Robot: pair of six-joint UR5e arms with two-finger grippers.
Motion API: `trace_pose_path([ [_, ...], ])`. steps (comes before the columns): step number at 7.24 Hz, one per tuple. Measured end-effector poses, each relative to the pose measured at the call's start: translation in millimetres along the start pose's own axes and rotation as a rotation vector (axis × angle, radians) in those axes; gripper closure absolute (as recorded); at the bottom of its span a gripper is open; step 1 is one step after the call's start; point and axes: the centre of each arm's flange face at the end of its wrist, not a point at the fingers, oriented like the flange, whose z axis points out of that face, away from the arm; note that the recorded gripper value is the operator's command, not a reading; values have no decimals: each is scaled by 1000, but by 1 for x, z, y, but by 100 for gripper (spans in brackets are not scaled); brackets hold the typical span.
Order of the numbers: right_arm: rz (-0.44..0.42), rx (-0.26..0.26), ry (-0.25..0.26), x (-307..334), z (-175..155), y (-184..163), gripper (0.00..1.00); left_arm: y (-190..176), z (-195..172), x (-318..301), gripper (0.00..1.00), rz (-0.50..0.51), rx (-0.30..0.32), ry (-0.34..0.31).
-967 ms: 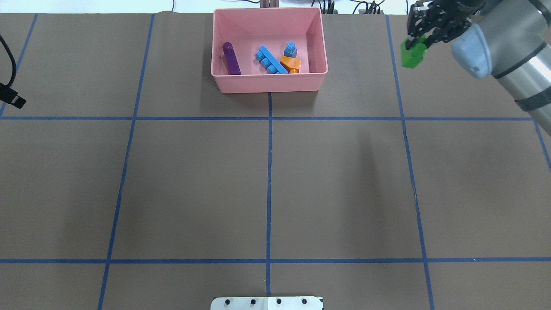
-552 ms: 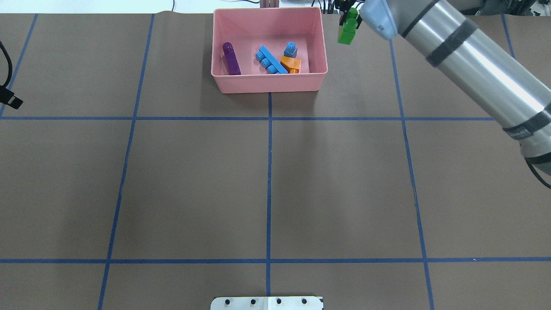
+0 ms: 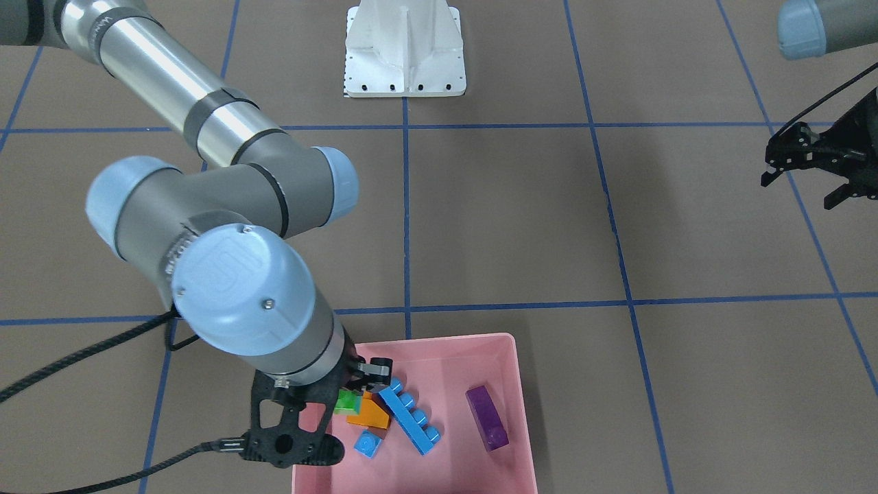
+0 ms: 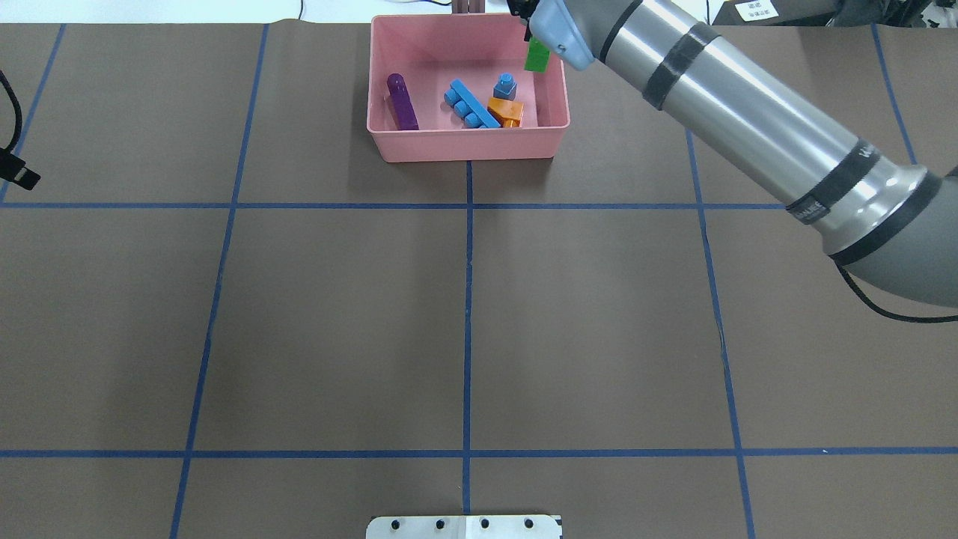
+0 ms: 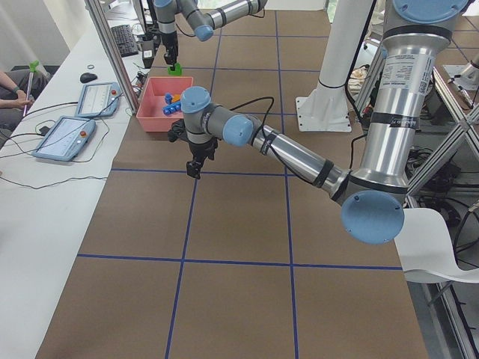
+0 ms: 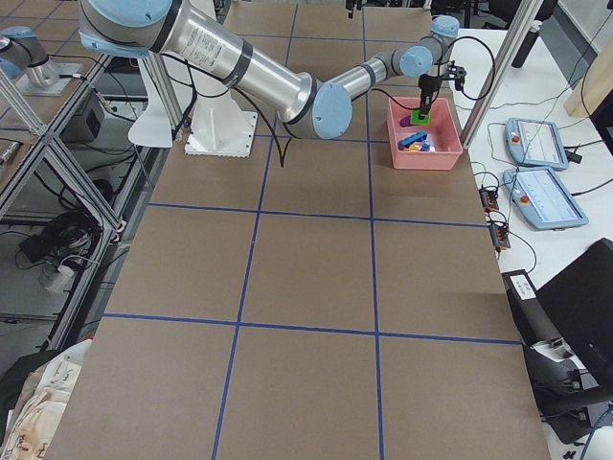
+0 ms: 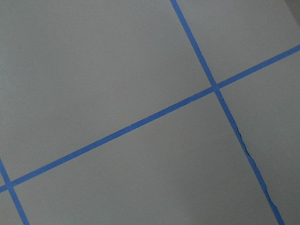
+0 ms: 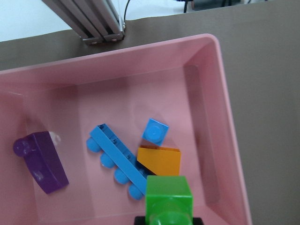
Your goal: Put all blocks into box
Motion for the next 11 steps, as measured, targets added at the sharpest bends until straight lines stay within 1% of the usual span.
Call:
trace_pose_path([
  [1, -19, 32, 15, -21, 21, 12, 26, 0, 1, -1, 0, -3, -3, 0],
  [2, -36, 50, 31, -34, 37, 24, 9, 0, 3, -2, 0, -6, -6, 1],
  [3, -48, 64, 46, -45, 50, 37, 6, 0, 4, -3, 0, -7, -7, 1],
  [4, -46, 71, 50, -55, 57, 48, 3, 0, 4, -4, 0, -9, -9, 1],
  [5, -36, 74, 45, -65, 58, 55, 1, 0, 6, -5, 0, -11, -11, 1],
  [7, -27, 72, 30, -74, 52, 60, 1, 0, 8, -6, 0, -14, -15, 0],
  [8, -21, 62, 19, -74, 45, 56, 1, 3, 11, -10, 0, -21, -21, -4],
  [9, -10, 36, 0, -68, 31, 48, 1, 14, 18, -19, 0, -36, -38, -10],
  [10, 0, 11, -13, -58, 11, 40, 1, 27, 25, -30, 0, -52, -55, -16],
  [11, -1, -7, -12, -42, -10, 33, 1, 38, 26, -45, 0, -56, -60, -32],
])
